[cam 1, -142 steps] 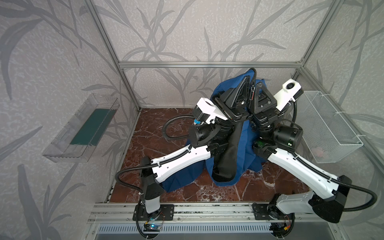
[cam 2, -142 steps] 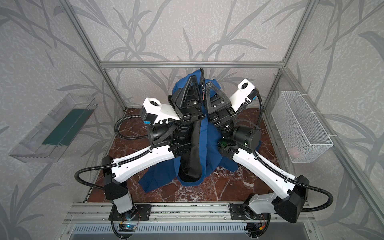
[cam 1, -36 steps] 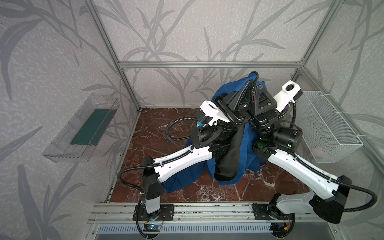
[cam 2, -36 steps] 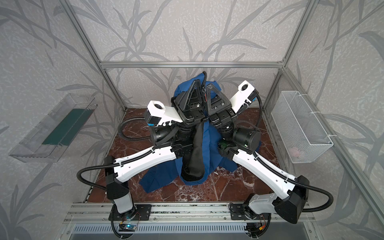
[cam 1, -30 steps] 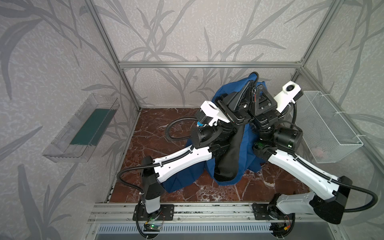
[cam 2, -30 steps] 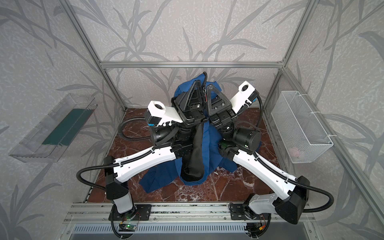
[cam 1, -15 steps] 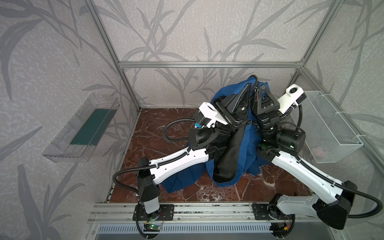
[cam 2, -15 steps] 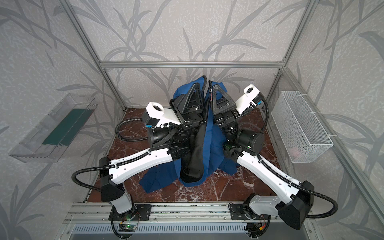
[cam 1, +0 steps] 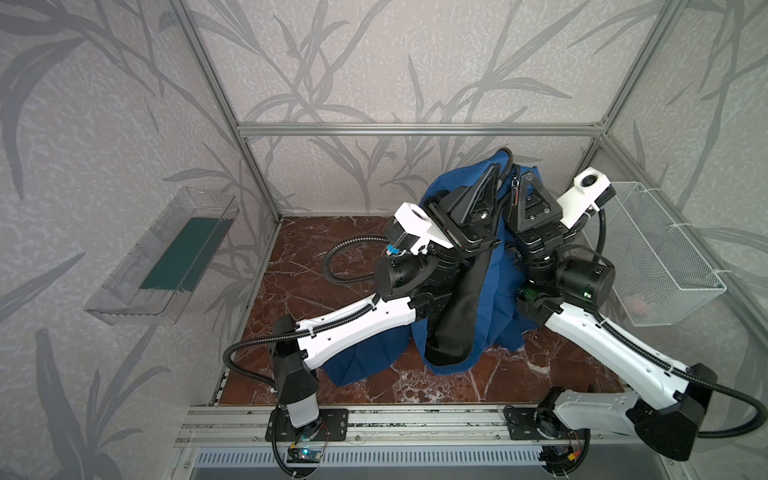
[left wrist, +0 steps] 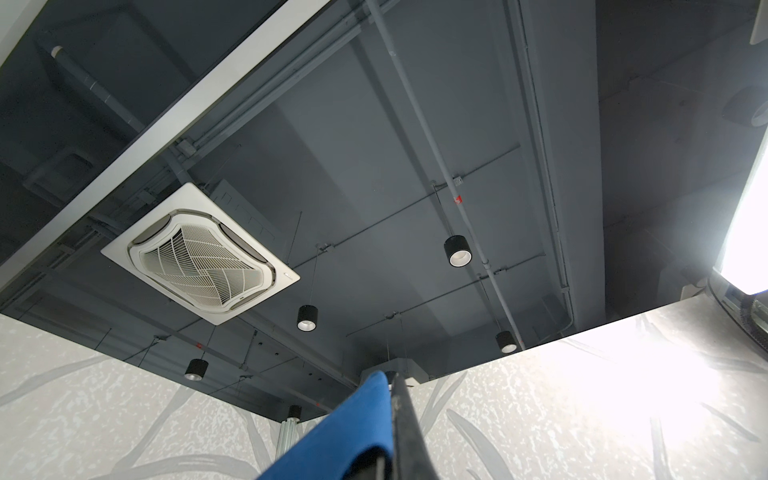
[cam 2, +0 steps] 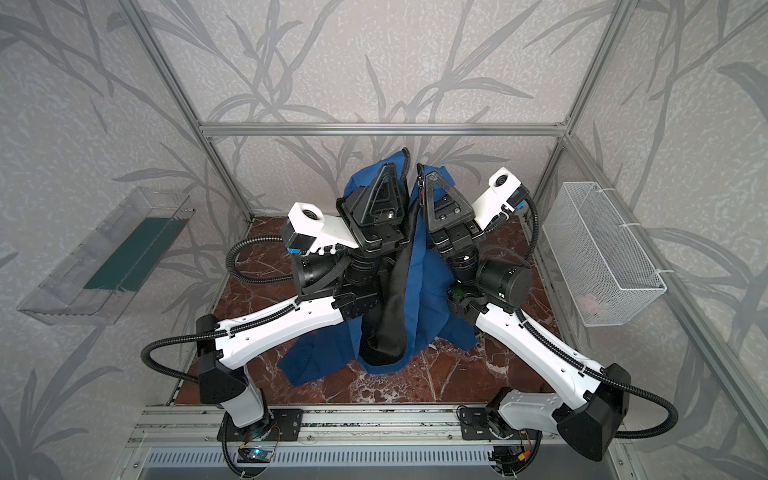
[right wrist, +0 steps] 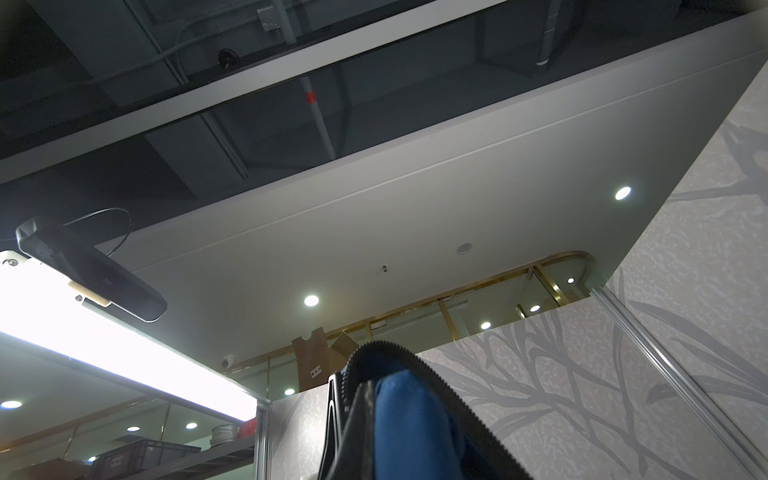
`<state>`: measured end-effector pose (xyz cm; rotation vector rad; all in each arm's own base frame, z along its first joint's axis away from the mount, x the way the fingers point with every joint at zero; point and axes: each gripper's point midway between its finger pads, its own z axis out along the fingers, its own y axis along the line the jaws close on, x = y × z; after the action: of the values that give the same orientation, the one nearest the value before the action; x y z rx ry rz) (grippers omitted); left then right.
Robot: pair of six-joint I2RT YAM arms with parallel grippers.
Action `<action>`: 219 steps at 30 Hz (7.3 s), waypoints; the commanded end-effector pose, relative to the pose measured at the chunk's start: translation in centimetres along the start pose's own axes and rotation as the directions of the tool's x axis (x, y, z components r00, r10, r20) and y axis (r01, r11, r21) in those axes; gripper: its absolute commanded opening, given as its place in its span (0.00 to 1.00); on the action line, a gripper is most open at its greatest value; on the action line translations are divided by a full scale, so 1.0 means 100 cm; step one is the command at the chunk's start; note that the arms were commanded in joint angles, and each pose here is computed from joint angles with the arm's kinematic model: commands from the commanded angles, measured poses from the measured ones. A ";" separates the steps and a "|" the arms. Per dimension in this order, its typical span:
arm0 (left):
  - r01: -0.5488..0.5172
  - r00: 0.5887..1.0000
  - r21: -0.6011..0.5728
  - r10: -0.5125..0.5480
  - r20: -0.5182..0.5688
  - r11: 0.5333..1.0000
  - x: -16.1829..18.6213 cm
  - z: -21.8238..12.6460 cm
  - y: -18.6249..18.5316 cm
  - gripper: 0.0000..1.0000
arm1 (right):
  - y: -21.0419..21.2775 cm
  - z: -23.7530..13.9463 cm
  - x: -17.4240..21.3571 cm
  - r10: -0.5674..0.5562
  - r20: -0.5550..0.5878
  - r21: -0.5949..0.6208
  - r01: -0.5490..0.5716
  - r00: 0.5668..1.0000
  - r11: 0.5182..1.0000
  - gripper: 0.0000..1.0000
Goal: Zip up the jacket
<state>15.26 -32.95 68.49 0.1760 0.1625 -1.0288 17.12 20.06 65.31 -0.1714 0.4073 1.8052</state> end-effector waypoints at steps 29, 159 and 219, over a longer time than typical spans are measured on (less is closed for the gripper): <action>0.045 0.989 0.009 -0.046 0.140 0.999 -0.012 0.018 -0.004 0.00 | 0.046 0.020 -0.016 0.014 0.054 -0.158 -0.005 0.998 0.987 0.00; 0.115 0.991 0.053 -0.118 0.055 0.992 0.013 0.015 -0.017 0.00 | 0.039 0.024 -0.016 0.055 0.046 -0.159 -0.047 0.997 0.986 0.00; -0.242 0.128 -0.791 -0.790 -0.600 0.562 0.085 -0.456 0.146 0.06 | -0.154 -0.380 0.089 0.339 -0.127 0.965 0.036 0.932 0.261 0.00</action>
<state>30.69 -22.60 25.27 0.0020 1.9686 -0.9851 25.92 17.96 23.27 0.5091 1.8268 1.3644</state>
